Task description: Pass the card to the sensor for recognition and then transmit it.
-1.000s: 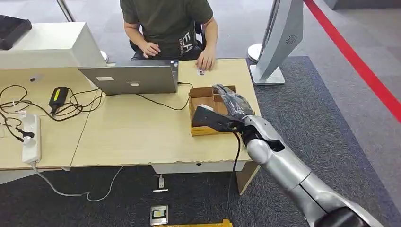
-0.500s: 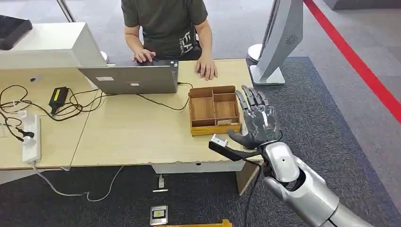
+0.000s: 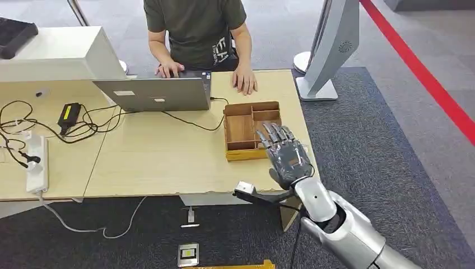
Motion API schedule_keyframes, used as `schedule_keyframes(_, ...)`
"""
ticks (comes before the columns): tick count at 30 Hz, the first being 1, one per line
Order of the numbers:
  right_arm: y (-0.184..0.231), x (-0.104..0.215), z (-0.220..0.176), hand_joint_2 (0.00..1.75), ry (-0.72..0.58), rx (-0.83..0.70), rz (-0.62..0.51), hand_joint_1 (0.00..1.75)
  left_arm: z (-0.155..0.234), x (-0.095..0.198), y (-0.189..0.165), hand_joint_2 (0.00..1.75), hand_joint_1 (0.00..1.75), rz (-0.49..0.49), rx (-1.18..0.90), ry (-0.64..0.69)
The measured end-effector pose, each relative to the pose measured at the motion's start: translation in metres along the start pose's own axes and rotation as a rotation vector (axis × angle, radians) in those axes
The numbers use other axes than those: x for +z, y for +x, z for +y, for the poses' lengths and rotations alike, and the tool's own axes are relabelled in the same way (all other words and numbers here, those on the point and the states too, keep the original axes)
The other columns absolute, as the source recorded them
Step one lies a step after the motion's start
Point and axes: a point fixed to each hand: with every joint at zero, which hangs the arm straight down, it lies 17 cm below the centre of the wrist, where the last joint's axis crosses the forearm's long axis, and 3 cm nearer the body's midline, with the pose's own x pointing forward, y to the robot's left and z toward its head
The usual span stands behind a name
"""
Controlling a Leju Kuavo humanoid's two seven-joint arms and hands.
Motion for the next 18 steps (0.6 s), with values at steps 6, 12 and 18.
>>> schedule_keyframes(6, 0.01, -0.013, 0.015, 1.75, 0.063, -0.064, -0.015, 0.0, -0.003, 0.0, 0.001, 0.0, 0.0, -0.004, -0.014, -0.014)
schedule_keyframes(12, 0.004, -0.03, 0.024, 1.75, 0.105, -0.084, 0.011, 0.0, -0.003, 0.0, 0.001, 0.0, 0.0, -0.008, -0.025, -0.017)
schedule_keyframes(18, -0.005, -0.042, 0.039, 1.75, 0.154, -0.055, 0.042, 0.0, -0.003, 0.001, -0.001, 0.0, 0.0, 0.0, -0.04, -0.019)
